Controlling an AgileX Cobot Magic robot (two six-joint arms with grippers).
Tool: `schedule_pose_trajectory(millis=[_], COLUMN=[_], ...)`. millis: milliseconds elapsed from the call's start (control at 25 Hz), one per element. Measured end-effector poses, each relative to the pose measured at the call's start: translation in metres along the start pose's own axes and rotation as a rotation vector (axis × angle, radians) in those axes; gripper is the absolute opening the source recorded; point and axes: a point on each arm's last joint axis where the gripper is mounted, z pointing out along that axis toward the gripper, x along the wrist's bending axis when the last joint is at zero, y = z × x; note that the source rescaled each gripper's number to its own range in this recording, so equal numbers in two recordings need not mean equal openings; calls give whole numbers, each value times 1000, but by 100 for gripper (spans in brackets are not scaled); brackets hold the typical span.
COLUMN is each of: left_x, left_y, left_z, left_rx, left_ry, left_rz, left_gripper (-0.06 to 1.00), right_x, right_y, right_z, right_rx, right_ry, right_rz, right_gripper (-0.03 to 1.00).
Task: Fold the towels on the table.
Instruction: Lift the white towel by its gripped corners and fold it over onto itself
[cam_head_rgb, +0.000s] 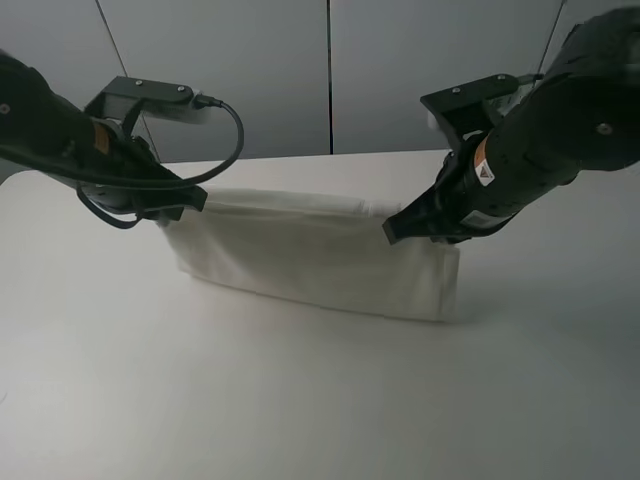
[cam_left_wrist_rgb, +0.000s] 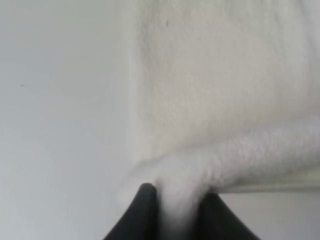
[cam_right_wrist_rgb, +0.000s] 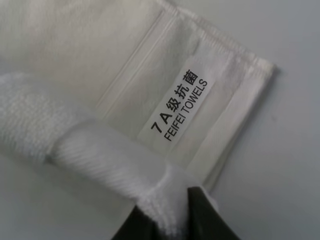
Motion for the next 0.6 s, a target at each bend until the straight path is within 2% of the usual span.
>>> schedule_pose_trajectory(millis=[240,400,480,600], left_x=[1,0,-1,-1], left_y=[1,-2,-3,-1], left_z=[9,26,34,40], left_rx=[-9,7,5,-23], left_ry=[8,8,11,16], left_rz=[35,59,76,84], left_gripper=[20,32,40,49], right_x=[2,-1,-3,-6], right_y=[1,4,6,9], right_z=[20,23,23,22], right_rx=[2,-31,-62,-98], right_ry=[-33,-66,-91,-116], right_rz=[8,13,36,70], right_gripper=[1,3,15,43])
